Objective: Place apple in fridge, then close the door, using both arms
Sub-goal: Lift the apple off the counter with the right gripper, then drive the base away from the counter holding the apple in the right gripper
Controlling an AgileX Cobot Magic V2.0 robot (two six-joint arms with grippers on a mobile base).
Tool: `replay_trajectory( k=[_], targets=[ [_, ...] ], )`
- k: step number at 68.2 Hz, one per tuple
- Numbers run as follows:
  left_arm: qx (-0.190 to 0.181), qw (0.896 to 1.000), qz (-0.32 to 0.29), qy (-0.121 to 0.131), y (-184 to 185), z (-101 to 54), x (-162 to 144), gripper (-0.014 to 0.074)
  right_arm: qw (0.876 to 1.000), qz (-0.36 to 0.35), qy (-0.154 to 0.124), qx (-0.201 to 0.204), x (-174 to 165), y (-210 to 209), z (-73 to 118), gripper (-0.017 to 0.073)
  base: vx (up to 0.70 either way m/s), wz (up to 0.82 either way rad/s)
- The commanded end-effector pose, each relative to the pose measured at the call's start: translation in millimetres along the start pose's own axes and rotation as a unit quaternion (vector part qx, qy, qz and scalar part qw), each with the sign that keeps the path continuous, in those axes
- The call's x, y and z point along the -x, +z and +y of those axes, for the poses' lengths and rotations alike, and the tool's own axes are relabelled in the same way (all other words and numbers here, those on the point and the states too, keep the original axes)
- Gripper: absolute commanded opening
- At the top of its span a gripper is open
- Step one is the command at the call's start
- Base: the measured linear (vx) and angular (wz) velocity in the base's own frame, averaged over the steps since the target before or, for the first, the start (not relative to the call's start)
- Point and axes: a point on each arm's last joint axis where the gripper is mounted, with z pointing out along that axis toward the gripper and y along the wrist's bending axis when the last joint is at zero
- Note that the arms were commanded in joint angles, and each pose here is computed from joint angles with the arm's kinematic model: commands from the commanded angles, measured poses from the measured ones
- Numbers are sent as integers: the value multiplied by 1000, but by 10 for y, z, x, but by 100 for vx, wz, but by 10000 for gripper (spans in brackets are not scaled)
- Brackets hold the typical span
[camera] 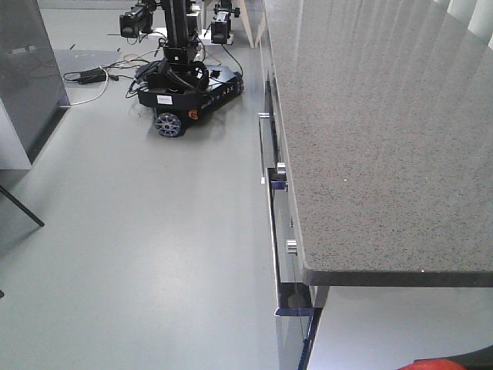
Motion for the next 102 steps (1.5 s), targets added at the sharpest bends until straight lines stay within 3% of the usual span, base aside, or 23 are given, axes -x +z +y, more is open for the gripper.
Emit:
replay_trajectory(
  k=[1,76,102],
  targets=[
    [-5,1000,-31,-5,-4,-2,-21,-6,999,-36,-1,5,114,-41,24,134,0,0],
    [-5,1000,-31,-5,-4,-2,-21,-6,999,-37,-1,6,114,-41,24,134,0,0],
    [-5,1000,-31,-5,-4,-2,-21,-6,999,-33,-10,25,108,-39,62,134,0,0]
  ],
)
